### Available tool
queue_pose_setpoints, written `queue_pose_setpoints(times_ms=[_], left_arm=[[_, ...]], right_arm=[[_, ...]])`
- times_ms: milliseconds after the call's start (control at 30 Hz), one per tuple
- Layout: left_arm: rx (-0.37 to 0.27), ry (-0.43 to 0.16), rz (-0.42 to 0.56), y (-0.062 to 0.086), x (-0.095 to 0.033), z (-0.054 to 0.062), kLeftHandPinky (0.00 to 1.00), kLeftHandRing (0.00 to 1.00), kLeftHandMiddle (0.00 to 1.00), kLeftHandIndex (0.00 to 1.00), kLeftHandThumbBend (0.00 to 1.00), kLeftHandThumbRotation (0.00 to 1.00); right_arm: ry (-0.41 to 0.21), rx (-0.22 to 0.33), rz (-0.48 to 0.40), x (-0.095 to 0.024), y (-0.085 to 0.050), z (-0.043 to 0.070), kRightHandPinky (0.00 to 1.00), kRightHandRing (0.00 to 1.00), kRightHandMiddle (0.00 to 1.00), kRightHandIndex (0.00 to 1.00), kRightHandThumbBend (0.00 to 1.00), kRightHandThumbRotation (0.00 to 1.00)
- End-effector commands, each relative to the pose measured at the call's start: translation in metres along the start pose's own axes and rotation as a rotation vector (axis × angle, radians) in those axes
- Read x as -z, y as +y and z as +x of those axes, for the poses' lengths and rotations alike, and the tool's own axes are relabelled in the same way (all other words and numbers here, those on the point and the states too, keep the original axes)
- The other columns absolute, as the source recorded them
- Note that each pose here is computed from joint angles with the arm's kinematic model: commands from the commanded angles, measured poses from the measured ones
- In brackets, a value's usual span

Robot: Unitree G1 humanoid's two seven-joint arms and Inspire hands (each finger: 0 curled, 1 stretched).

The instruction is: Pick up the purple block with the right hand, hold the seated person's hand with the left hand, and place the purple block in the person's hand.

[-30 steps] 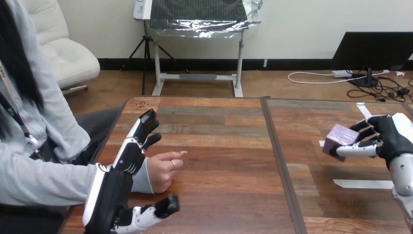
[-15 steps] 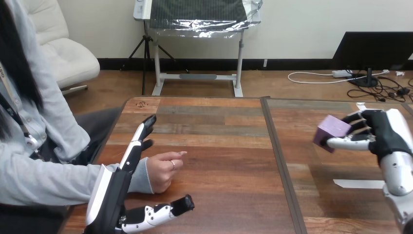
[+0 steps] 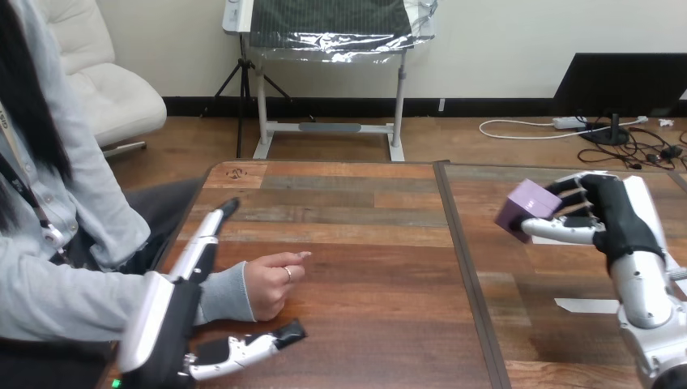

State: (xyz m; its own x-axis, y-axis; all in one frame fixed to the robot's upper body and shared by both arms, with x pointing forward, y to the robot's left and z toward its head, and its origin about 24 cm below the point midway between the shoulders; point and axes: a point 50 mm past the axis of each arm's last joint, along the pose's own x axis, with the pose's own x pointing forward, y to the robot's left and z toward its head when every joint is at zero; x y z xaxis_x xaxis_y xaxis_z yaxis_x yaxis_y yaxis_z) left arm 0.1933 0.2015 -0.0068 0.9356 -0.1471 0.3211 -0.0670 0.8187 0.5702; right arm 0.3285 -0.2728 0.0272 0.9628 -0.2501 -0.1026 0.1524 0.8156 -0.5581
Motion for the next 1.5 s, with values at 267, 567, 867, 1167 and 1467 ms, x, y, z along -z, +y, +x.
queue_pose_setpoints(times_ms=[267,567,867,1167,1467], left_arm=[[-0.009,-0.048,0.217,0.025,0.002,0.029,0.83,0.89,0.91,0.94,1.0,0.42],[0.023,-0.042,0.296,0.036,0.006,0.036,0.78,0.86,0.88,0.92,1.0,0.36],[0.069,-0.025,0.385,0.046,0.011,0.045,0.81,0.86,0.89,0.91,1.0,0.32],[0.108,-0.001,0.439,0.053,0.016,0.054,0.83,0.87,0.89,0.92,1.0,0.33],[0.149,0.011,0.504,0.058,0.021,0.064,0.79,0.86,0.87,0.9,1.0,0.37]], right_arm=[[-0.192,0.021,0.115,-0.042,0.003,0.004,0.42,0.47,0.52,0.53,0.76,0.0],[-0.235,0.003,0.133,-0.049,0.009,-0.001,0.41,0.45,0.51,0.52,0.74,0.0],[-0.243,-0.018,0.159,-0.054,0.015,-0.005,0.41,0.46,0.52,0.53,0.74,0.0],[-0.273,-0.05,0.194,-0.056,0.019,-0.009,0.39,0.44,0.52,0.52,0.73,0.0],[-0.287,-0.088,0.204,-0.053,0.023,-0.011,0.38,0.44,0.52,0.52,0.73,0.0]])
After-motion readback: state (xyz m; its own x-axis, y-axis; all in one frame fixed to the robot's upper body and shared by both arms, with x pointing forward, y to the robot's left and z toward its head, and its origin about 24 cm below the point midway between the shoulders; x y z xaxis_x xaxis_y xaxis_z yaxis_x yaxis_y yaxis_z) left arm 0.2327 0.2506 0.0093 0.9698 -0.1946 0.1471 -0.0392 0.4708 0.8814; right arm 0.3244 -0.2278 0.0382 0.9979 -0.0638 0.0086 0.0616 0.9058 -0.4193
